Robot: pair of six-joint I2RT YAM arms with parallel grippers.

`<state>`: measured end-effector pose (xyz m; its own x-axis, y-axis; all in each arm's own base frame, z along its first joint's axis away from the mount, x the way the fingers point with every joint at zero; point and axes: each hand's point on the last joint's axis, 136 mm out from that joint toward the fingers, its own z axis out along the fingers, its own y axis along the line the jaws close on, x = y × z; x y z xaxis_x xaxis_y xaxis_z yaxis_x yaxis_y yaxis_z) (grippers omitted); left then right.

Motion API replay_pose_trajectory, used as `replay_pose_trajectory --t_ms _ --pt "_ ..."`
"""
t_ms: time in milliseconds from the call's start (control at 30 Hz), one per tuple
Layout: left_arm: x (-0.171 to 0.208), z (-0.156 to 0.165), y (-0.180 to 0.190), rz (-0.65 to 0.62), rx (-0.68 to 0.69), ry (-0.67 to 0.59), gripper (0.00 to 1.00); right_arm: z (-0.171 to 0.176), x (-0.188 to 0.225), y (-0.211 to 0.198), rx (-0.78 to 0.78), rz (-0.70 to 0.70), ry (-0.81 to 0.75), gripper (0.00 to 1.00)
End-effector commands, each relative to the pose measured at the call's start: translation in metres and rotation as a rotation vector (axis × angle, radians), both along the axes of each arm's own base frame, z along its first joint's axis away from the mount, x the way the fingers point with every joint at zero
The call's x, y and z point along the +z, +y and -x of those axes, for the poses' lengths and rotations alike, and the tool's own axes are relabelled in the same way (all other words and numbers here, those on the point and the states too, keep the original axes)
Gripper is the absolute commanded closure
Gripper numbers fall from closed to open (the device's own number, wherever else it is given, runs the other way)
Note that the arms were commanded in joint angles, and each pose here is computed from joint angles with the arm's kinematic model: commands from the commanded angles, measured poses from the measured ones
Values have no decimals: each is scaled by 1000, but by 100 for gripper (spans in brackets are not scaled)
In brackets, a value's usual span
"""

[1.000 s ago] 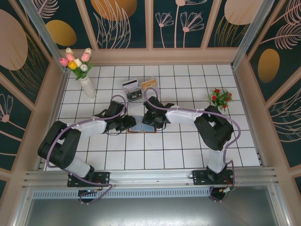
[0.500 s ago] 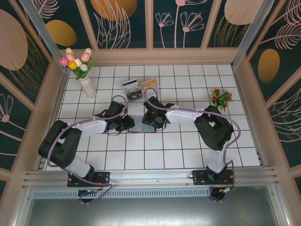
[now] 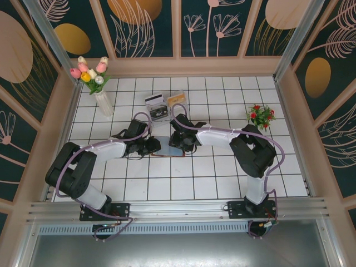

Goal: Take the credit cards out of the card holder

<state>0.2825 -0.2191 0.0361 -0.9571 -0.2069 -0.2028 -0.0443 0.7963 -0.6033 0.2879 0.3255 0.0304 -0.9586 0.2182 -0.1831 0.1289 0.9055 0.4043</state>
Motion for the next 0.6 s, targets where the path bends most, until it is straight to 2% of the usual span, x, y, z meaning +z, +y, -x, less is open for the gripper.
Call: replay_pose_trajectory --t_ms 0,300,567 --pt "24 -7 -14 63 -58 -69 80 13 -19 -13 1 41 64 52" --pt "39 -7 -23 117 -102 -102 81 12 -12 -13 -6 27 49 53" --pt "51 -5 -33 194 -130 -122 78 3 18 -10 -16 -53 -32 53"
